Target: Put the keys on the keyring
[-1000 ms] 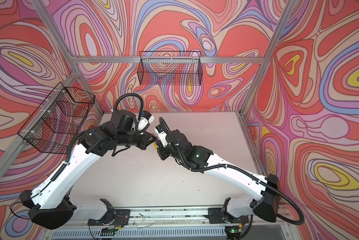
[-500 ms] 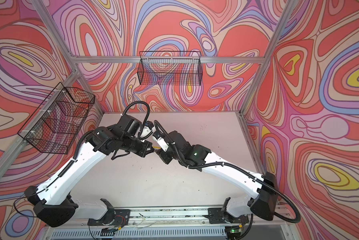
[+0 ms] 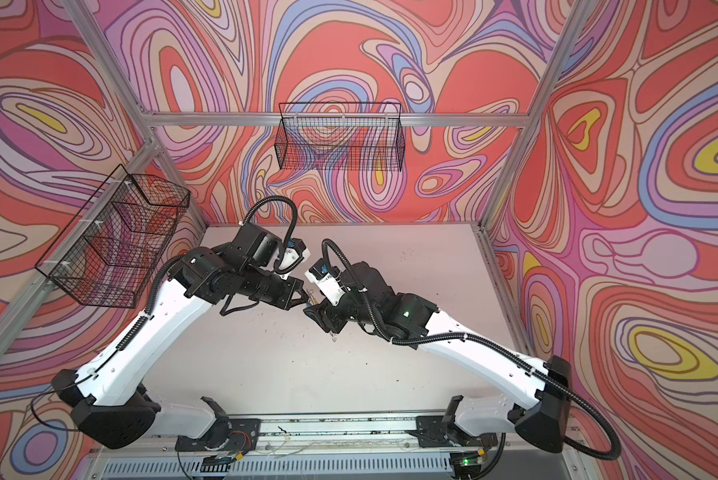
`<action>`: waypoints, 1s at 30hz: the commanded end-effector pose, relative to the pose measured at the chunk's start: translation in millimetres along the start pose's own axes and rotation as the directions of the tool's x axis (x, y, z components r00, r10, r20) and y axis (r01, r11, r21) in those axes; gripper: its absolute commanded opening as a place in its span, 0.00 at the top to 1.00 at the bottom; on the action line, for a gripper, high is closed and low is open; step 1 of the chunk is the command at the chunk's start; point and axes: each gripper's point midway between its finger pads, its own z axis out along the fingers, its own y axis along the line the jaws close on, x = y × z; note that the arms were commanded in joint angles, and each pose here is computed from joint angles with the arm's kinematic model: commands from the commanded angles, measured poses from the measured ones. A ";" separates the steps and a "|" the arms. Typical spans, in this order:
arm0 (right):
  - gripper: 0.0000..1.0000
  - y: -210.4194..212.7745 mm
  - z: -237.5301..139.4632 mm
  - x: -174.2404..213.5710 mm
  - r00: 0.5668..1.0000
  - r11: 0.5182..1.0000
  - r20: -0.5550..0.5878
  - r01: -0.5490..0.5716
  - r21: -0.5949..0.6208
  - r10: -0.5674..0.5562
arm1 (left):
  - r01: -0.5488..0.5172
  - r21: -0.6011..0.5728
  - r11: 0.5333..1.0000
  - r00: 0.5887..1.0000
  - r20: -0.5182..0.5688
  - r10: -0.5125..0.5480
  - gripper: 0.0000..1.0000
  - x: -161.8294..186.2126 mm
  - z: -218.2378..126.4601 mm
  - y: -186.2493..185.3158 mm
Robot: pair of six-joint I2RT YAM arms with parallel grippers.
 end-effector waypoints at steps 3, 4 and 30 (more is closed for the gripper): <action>0.31 -5.0 8.7 -9.0 0.999 1.000 0.037 -0.004 0.023 0.003 | 0.048 0.035 0.998 0.999 0.015 -0.048 1.00 -4.2 -9.8 -8.0; 0.32 -5.0 11.5 -8.8 0.999 1.000 0.039 -0.008 0.023 0.007 | 0.053 0.031 0.998 0.998 0.020 -0.053 1.00 -5.4 -10.8 -7.7; 0.93 -36.6 9.0 -10.2 0.992 0.977 0.108 -0.090 0.194 0.069 | 0.067 0.047 0.997 0.998 0.000 -0.068 1.00 7.3 -15.2 -8.7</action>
